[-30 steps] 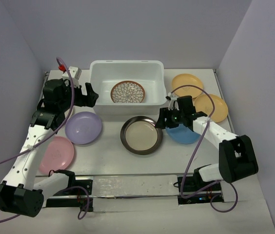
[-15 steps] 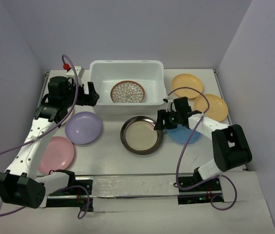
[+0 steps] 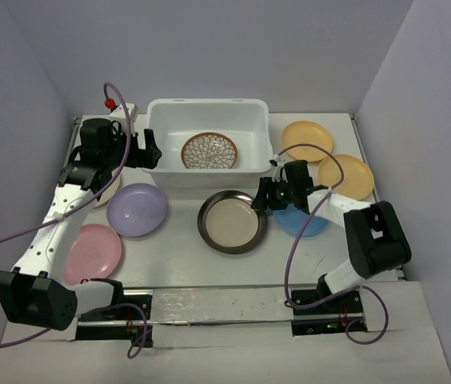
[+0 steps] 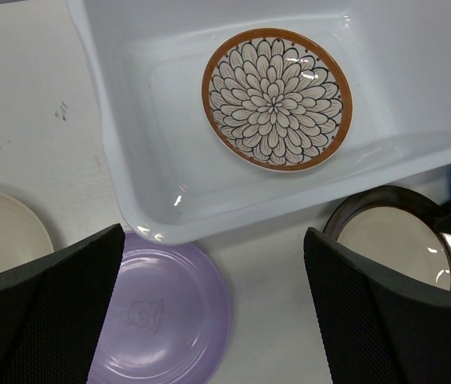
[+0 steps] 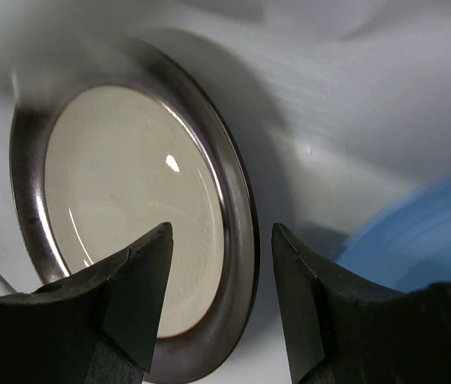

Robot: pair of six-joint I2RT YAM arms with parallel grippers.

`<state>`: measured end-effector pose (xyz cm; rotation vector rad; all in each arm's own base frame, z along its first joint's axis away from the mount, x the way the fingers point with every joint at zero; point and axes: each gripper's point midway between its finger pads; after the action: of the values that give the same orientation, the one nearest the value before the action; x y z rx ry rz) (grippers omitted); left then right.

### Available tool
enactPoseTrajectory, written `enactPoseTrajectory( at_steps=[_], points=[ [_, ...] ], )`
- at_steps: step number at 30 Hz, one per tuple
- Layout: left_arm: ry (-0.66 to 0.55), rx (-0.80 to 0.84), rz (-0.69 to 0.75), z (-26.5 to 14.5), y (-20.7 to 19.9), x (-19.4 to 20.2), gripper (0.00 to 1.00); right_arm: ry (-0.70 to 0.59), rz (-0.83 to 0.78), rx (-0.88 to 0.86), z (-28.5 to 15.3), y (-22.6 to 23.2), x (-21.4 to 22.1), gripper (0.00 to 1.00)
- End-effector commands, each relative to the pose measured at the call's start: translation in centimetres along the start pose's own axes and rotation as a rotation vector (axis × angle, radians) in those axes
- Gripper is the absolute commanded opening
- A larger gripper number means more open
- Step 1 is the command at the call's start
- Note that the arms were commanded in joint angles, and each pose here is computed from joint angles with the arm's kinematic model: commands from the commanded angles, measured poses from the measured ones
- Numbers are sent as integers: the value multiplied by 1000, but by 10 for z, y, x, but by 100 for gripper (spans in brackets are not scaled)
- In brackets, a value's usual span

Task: Place the plates into the plastic bin on the countertop

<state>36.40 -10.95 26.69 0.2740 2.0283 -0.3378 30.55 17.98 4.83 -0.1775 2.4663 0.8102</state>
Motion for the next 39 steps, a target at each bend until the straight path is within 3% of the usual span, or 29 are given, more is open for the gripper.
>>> enactPoseTrajectory(
  at_steps=[1,8,20,32,39],
  points=[
    [-41,1,21,-7,2,-20,99,-73,15,-4,-9,8,-2,60],
    [-43,20,11,-9,-1,-20,99,-117,37,69,-21,-2,10,60],
    [-50,24,-17,-21,-5,-17,99,-49,186,96,-17,-8,35,55],
    [-41,56,-10,-24,-9,3,99,-122,300,13,-13,1,41,55],
    [-48,49,-43,-27,-9,12,99,-90,330,-79,6,8,45,46]
  ],
)
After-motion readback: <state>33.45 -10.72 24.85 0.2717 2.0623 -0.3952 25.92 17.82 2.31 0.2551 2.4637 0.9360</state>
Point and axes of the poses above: each gripper's point midway between its finger pads, its own z axis out along the fingers, its own y axis along the line the jaws close on, x = y × z, and after that the axes turned 1 degree about z, right-handed
